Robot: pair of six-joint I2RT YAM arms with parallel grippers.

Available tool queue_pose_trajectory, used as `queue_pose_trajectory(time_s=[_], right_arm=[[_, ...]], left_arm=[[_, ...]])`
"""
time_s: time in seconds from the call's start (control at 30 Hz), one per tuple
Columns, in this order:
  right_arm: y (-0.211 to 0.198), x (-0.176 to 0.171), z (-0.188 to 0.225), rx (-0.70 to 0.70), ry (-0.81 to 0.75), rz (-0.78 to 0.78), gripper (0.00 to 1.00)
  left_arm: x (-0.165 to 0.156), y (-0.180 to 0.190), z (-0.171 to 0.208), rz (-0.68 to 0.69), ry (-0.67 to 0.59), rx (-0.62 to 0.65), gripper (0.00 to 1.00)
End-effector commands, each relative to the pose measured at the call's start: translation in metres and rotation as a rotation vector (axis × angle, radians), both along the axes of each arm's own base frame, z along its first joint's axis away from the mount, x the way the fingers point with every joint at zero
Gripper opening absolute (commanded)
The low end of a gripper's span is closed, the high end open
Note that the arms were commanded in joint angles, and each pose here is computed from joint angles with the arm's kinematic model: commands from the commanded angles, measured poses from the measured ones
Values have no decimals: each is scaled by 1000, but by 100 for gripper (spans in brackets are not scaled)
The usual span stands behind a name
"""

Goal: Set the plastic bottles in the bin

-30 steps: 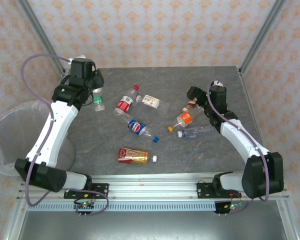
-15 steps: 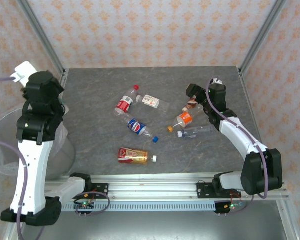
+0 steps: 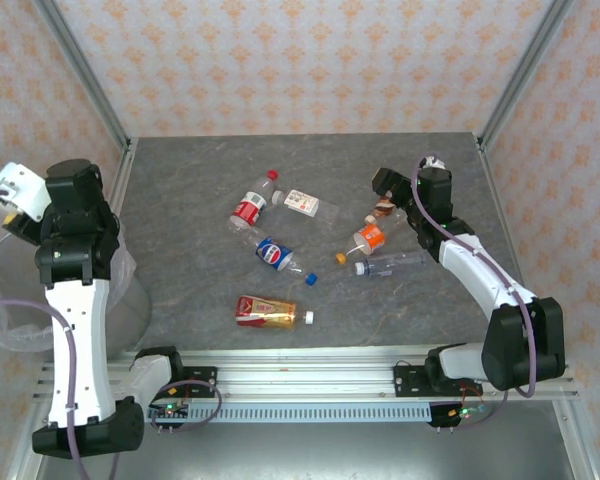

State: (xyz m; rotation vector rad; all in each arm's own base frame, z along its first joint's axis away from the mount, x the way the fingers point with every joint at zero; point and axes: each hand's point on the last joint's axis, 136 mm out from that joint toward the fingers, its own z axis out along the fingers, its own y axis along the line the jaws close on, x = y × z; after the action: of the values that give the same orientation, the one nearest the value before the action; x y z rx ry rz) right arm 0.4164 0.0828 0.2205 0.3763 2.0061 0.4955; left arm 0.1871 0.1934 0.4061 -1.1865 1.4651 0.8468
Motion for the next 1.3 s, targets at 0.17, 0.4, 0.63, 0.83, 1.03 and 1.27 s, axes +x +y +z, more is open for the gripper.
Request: queue_pose_trajectory(time_s=[0.17, 0.4, 0.63, 0.83, 1.03, 1.27], right_arm=[[2, 2, 7, -20, -22, 13, 99], [2, 2, 3, -22, -5, 13, 99], [0, -2, 4, -37, 3, 14, 99], [-1, -3, 6, -43, -1, 11, 99], [-1, -3, 7, -43, -2, 10, 99], [-2, -4, 3, -43, 5, 5, 99]], left_arm=[[-6, 16, -64, 75, -99, -160, 47], [25, 5, -123, -19, -100, -337, 48], [51, -1, -146, -74, -138, -434, 49], [56, 0, -155, -50, -136, -471, 58], [48, -1, -153, -23, -113, -483, 81], [38, 1, -139, -7, -105, -449, 86]])
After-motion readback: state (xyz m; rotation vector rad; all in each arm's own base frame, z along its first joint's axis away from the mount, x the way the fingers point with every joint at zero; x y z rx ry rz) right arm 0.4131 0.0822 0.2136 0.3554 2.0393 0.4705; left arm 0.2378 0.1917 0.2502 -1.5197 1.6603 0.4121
